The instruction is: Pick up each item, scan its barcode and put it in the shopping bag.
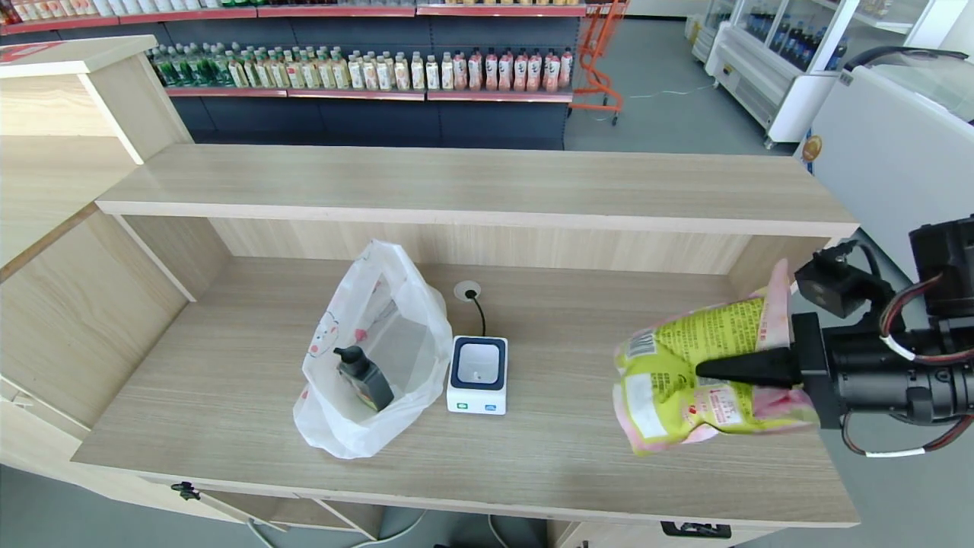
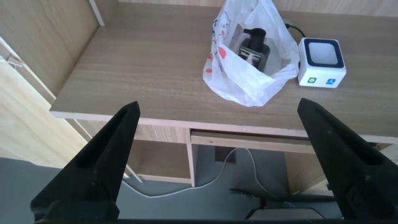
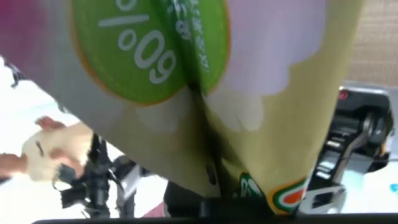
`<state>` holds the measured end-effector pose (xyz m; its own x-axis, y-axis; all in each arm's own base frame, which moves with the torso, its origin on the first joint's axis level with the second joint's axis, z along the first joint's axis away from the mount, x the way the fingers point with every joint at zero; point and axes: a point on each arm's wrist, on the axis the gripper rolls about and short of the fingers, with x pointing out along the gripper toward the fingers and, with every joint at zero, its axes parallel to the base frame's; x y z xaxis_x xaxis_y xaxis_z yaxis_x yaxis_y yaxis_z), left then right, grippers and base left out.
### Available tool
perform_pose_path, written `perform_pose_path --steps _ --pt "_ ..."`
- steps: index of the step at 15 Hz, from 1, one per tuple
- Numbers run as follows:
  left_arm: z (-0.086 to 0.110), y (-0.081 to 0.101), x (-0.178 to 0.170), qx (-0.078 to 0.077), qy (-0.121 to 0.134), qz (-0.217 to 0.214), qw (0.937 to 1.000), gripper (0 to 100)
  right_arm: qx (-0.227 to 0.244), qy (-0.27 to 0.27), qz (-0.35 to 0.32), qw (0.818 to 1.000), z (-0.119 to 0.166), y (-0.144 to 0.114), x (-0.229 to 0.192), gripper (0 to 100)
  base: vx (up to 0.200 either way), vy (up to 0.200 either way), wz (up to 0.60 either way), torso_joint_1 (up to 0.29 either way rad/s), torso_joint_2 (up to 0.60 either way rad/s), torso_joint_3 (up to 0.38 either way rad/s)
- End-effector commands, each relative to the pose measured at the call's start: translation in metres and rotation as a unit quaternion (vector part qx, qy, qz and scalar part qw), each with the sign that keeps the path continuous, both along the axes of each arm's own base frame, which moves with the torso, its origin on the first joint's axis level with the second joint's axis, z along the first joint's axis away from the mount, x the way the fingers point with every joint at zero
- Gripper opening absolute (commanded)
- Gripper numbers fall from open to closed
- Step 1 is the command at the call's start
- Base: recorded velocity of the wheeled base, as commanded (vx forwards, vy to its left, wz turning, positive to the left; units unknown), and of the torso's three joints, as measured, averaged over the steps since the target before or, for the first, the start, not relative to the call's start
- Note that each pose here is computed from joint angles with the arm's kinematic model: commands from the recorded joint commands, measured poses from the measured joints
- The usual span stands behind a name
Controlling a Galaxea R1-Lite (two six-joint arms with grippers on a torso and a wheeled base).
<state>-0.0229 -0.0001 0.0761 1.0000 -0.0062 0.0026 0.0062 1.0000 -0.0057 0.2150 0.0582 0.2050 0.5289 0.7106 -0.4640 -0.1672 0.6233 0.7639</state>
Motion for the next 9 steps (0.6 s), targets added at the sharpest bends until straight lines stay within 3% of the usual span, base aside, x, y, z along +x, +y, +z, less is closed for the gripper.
perform_pose_path --steps 1,2,4,9 --pt "0.000 0.000 0.000 0.000 0.000 0.000 1.0000 100 0.019 0.095 -0.083 0.992 0.030 0.009 -0.013 0 0.000 0.000 0.00 0.000 0.00 0.000" --pt "0.000 0.000 0.000 0.000 0.000 0.000 1.0000 100 0.026 0.147 -0.108 0.983 0.029 0.016 -0.017 0 0.000 0.000 0.00 0.000 0.00 0.000" --pt "0.000 0.000 0.000 0.000 0.000 0.000 1.0000 100 0.050 0.193 -0.141 0.970 0.025 0.020 -0.018 0 0.000 0.000 0.00 0.000 0.00 0.000" --pt "0.000 0.000 0.000 0.000 0.000 0.000 1.0000 100 0.055 0.195 -0.144 0.969 0.026 0.018 -0.021 0 0.000 0.000 0.00 0.000 0.00 0.000"
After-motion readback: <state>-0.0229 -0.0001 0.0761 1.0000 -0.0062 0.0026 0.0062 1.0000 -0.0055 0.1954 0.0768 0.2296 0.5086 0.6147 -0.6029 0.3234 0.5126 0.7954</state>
